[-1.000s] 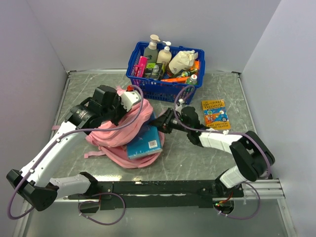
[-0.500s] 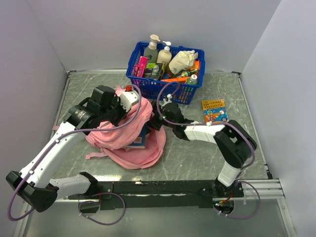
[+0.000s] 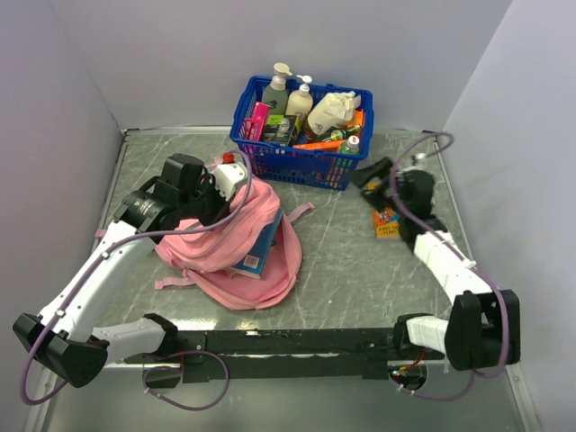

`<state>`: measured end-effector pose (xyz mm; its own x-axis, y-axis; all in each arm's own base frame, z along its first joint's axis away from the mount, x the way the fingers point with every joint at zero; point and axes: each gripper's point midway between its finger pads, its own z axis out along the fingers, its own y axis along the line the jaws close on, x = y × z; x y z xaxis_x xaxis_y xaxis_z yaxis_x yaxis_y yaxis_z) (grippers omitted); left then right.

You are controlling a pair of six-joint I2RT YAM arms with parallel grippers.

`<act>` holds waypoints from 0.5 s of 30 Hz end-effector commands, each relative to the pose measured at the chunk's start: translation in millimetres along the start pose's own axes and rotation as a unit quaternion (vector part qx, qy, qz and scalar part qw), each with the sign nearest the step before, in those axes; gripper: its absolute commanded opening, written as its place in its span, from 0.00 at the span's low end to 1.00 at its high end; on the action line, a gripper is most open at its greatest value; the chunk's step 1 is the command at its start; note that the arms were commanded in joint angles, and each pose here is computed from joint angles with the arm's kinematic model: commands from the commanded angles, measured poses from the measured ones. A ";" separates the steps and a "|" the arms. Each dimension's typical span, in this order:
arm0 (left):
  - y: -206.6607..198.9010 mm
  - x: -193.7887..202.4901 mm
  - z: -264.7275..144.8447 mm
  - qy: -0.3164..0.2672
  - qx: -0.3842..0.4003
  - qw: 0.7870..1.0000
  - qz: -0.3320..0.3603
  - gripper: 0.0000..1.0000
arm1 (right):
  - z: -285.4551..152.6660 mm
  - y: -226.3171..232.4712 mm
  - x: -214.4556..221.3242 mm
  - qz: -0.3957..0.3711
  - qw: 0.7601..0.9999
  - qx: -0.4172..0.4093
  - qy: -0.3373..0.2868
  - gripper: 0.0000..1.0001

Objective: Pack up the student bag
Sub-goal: Place the book in the student bag.

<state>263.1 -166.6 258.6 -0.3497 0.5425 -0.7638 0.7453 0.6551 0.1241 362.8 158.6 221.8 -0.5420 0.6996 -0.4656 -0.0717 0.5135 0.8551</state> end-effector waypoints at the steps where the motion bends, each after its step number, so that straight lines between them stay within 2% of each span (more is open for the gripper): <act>1: 11.8 -37.3 -12.8 -0.079 -0.022 0.996 0.018 0.01 | -33.2 -76.7 -54.9 -0.053 0.979 0.193 -0.037 1.00; 2: 11.2 -36.4 -12.3 -0.080 -0.019 0.997 0.016 0.01 | -49.5 -106.3 -83.9 -0.056 0.957 0.274 -0.082 1.00; 4: 10.3 -34.4 -11.3 -0.079 -0.016 0.997 0.015 0.01 | -62.1 -129.3 -100.9 -0.061 0.934 0.341 -0.085 1.00; 5: 9.9 -33.1 -10.2 -0.078 -0.014 0.997 0.013 0.01 | -75.4 -146.5 -117.3 -0.062 0.913 0.386 -0.116 1.00; 8: 8.0 -32.3 -7.2 -0.074 -0.006 0.997 0.008 0.01 | -81.4 -174.0 -123.7 -0.039 0.904 0.407 -0.123 1.00; 12: 7.1 -34.2 -7.4 -0.074 0.000 0.997 0.007 0.01 | -93.9 -212.7 -131.5 -0.018 0.881 0.458 -0.118 1.00; 15: 7.7 -31.8 -5.0 -0.070 0.002 0.998 0.007 0.01 | -93.7 -227.9 -134.8 -0.004 0.879 0.465 -0.106 1.00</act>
<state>260.1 -168.9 253.9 -0.3625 0.5259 -0.7694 0.7611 0.6436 0.0814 370.5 -83.5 110.0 -0.3562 0.7357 -0.5761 0.6767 0.6283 0.3839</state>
